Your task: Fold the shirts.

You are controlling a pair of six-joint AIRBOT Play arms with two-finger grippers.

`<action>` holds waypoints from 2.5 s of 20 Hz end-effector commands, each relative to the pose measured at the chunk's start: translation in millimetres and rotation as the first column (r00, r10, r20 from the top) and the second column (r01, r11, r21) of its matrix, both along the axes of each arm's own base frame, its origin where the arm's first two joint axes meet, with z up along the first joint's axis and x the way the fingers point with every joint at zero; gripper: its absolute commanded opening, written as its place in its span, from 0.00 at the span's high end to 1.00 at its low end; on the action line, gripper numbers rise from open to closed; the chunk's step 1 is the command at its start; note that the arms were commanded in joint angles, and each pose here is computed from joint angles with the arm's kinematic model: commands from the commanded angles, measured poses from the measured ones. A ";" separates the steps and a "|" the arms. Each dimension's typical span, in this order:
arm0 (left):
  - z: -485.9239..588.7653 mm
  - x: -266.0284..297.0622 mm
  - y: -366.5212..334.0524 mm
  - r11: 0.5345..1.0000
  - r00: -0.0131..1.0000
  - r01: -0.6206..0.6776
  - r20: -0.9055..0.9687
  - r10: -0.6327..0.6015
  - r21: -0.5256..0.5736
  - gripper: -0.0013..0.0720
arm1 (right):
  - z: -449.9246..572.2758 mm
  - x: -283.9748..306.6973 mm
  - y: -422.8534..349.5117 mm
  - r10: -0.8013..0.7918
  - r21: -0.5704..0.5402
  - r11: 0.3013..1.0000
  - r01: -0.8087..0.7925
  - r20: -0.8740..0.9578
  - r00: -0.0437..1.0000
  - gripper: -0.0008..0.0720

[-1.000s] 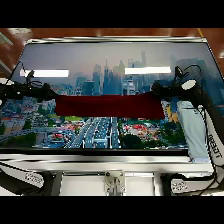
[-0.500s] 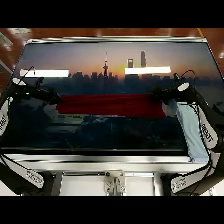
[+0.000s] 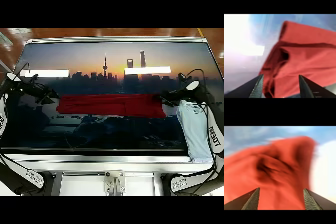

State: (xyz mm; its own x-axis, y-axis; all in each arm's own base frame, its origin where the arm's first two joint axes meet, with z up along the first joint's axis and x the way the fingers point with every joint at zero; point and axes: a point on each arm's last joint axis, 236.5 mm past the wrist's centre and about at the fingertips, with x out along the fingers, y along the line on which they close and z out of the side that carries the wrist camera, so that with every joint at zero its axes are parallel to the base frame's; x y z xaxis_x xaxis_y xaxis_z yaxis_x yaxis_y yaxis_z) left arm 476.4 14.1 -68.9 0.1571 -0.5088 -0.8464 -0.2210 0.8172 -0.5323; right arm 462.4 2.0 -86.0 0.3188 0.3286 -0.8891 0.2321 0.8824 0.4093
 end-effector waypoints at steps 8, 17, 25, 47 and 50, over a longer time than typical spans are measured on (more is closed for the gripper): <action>59.4 7.3 -30.7 0.997 0.993 0.073 0.092 -0.069 -0.041 0.26 | -37.7 -17.2 29.4 -0.032 0.271 0.959 0.076 -0.162 0.986 0.08; 91.8 13.5 -123.9 0.955 0.961 0.222 0.209 -0.181 -0.194 0.77 | 14.4 -0.5 34.6 -0.015 0.281 0.959 0.018 -0.014 1.000 0.90; 60.3 -11.6 -313.7 0.876 0.892 0.425 0.271 -0.362 -0.229 0.89 | 149.0 -39.6 29.8 0.020 0.285 0.957 -0.058 0.134 0.991 0.90; 57.7 -33.3 -422.6 0.802 0.882 0.447 0.345 -0.321 -0.397 0.92 | 228.2 -90.2 82.7 0.091 0.222 0.965 -0.139 0.214 0.973 0.91; 107.7 9.8 -315.5 0.895 0.860 0.401 0.417 -0.294 -0.195 0.92 | 220.8 -63.1 146.3 0.141 0.263 0.940 -0.217 0.279 0.950 0.91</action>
